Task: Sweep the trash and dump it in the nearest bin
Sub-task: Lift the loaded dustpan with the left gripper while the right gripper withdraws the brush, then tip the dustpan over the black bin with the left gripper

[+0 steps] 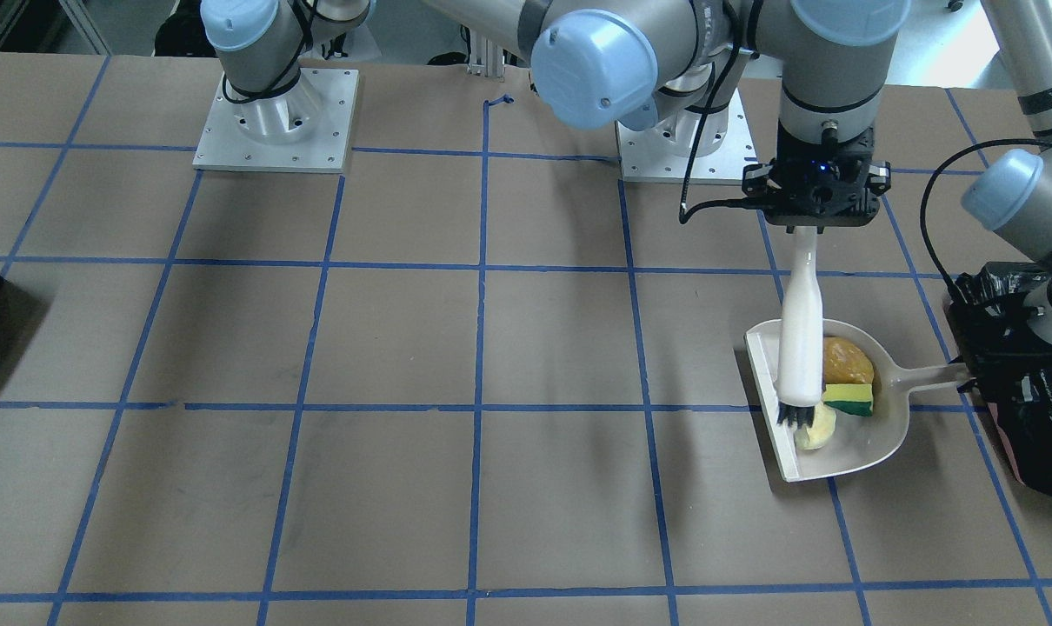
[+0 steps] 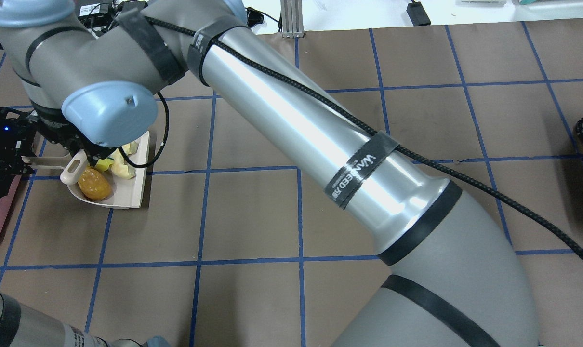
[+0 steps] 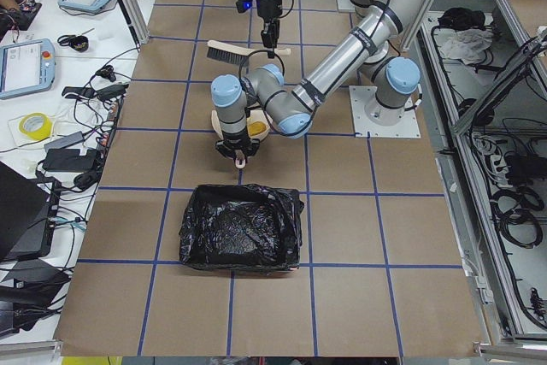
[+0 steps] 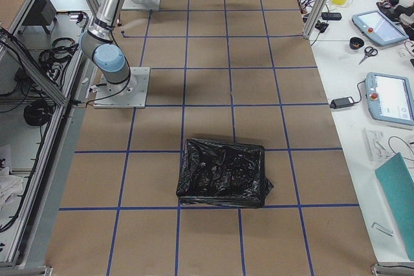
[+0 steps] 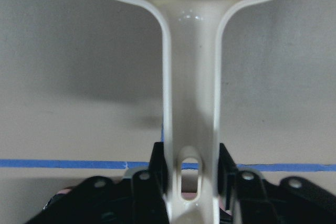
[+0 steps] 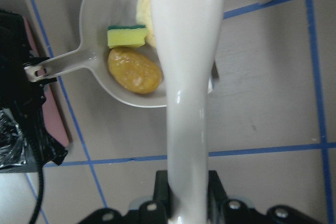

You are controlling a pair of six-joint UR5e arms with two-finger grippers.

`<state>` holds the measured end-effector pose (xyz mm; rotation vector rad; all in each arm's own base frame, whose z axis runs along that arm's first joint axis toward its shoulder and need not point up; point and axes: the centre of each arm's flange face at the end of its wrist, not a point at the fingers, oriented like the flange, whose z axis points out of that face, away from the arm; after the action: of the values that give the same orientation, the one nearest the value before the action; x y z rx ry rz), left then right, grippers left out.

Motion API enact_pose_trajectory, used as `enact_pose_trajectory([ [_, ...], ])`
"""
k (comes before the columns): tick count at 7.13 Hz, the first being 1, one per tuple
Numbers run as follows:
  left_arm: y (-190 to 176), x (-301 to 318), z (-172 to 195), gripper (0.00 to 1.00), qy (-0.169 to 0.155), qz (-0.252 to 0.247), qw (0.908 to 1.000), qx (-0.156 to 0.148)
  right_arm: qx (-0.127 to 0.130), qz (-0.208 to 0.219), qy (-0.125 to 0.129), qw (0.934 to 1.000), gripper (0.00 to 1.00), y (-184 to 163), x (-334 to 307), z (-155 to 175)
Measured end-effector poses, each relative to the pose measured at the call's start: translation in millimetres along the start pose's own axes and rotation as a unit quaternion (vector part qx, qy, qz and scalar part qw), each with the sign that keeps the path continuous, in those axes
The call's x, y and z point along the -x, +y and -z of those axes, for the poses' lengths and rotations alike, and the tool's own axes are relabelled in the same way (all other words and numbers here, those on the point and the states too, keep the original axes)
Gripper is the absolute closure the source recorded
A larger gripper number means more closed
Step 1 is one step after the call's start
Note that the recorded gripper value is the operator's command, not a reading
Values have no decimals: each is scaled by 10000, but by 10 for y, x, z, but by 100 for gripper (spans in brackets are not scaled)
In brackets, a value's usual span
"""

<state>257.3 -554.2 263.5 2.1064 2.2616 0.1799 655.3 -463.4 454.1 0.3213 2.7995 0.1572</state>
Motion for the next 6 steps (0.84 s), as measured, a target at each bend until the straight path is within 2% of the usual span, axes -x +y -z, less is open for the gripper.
enact_pose_trajectory([
  [2,194,22,283,100,-84,240,9996,-127,-101,155,733,9971,100,-382,-487,241],
  [4,389,37,661,100,-308,471,9984,-6,-119,431,1400,9891,100,-679,-1286,583],
  [6,841,15,1075,100,-523,910,9943,203,153,588,1934,9792,100,-522,-2255,741],
])
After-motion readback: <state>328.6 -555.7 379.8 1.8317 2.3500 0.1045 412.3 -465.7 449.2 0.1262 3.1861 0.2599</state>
